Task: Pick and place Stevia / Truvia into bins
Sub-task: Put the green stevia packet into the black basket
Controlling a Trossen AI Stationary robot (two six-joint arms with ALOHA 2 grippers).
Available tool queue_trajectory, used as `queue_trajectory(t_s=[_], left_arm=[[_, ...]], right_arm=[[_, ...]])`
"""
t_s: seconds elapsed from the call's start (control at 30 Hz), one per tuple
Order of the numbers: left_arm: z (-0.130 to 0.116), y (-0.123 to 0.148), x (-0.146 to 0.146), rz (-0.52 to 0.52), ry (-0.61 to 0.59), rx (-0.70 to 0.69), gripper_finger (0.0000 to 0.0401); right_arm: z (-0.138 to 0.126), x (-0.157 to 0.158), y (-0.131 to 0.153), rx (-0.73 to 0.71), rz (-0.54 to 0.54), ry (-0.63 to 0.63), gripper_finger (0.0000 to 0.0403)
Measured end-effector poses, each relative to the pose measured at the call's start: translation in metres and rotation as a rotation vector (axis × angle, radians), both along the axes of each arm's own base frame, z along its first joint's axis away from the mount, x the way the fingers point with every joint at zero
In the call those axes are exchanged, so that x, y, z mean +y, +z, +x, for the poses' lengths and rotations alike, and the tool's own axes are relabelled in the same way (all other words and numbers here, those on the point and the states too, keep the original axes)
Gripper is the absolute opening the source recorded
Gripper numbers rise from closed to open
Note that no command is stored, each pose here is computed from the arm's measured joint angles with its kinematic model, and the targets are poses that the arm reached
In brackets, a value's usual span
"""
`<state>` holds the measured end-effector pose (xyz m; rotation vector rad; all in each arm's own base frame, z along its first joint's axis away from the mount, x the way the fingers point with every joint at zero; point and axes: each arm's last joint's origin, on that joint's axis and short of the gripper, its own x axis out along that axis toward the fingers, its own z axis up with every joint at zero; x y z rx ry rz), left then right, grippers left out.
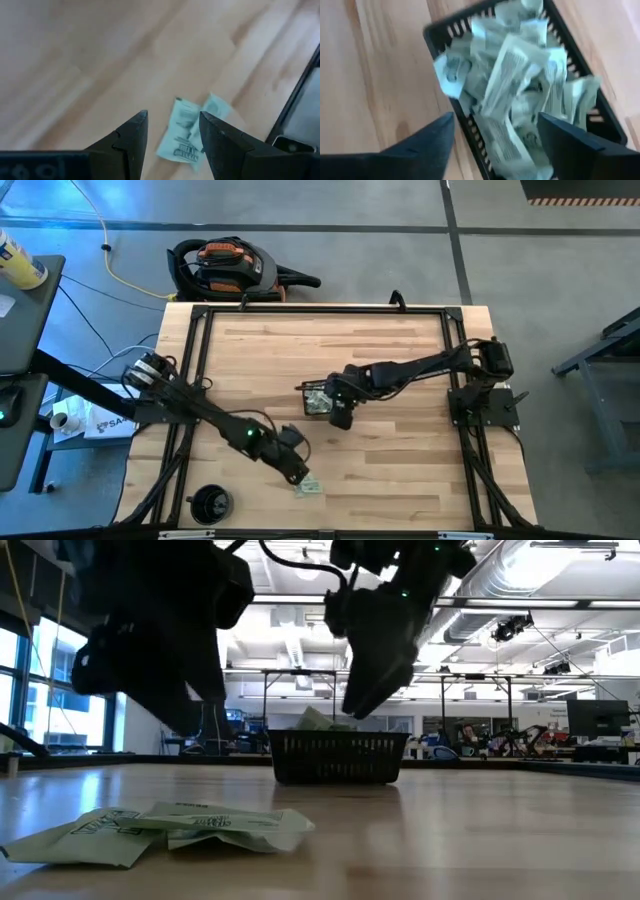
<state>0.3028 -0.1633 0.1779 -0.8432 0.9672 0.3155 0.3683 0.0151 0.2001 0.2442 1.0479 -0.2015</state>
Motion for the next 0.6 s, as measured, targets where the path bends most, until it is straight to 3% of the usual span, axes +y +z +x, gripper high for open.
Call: queue_trajectory(t_s=[0.2, 0.6], left_arm=[[0.002, -0.008, -0.024, 0.024, -0.117, 0.003, 0.0211], [0.006, -0.044, -0.045, 0.04, -0.122, 0.102, 0.0211]], right_arm=[[-0.01, 0.023, 0.0, 0.069, -0.049, 0.052, 0.0323], [-0.016, 0.055, 0.001, 0.052, -0.117, 0.035, 0.0324]])
